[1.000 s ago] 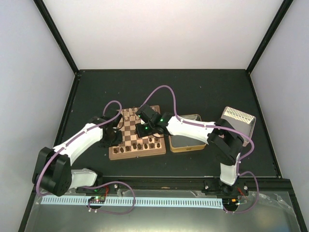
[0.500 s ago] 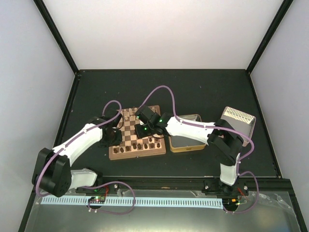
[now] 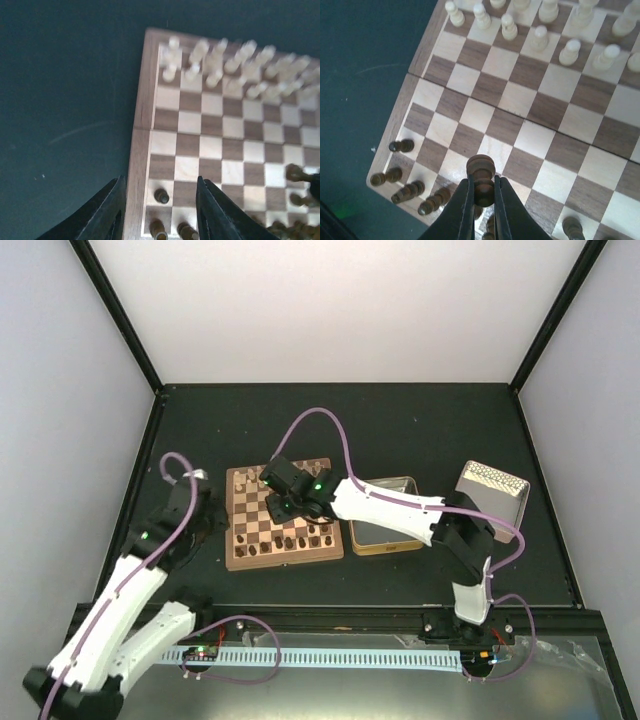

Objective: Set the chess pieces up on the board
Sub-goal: Place the chess piece on the chessboard.

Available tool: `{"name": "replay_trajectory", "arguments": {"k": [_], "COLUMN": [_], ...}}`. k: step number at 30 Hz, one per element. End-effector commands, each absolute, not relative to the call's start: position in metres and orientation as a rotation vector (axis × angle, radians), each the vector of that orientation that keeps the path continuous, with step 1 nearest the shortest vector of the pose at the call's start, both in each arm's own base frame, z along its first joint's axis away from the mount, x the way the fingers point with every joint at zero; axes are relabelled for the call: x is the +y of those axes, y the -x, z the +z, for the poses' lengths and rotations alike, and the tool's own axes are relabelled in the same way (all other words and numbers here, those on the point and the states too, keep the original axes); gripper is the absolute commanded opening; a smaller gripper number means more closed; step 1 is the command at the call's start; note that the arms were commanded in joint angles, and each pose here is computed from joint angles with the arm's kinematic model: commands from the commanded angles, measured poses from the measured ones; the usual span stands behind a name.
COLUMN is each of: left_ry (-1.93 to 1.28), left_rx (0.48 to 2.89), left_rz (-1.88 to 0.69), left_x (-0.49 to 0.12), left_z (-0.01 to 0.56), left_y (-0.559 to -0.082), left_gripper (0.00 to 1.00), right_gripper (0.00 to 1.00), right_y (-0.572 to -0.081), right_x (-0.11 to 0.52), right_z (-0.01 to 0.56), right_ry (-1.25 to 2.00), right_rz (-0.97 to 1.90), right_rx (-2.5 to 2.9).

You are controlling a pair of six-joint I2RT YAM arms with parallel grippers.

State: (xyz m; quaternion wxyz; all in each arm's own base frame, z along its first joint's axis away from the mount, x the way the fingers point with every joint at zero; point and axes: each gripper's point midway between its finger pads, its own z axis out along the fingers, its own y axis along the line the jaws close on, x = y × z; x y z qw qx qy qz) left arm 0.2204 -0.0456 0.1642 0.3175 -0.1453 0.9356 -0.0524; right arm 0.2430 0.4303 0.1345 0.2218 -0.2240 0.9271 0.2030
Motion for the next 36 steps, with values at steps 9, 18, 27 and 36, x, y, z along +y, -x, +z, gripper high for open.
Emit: {"name": "replay_trajectory", "arguments": {"k": [9,18,27,36], "left_ry": [0.427,0.465,0.573,0.602], "left_rx": [1.999,1.973,1.913,1.892], "left_rz": [-0.249,-0.234,-0.184,-0.177], "left_x": [-0.015,-0.008,0.012,0.018], "left_z": [0.238,0.241,0.246,0.247], "left_y": [-0.198,-0.194,-0.184,-0.18], "left_gripper": [0.5,0.53,0.53,0.53], "right_gripper": [0.03,0.03,0.03,0.04], "right_y": [-0.24,-0.236,-0.222,-0.205], "right_x": [0.469,0.492,0.499,0.501], "right_z": [0.101,0.072,0.073,0.072], "right_ry": [0.758,0.827,0.852,0.896], "right_rz": [0.145,0.1,0.173,0.215], "right_rx": [2.541,2.569,2.608,2.628]}}
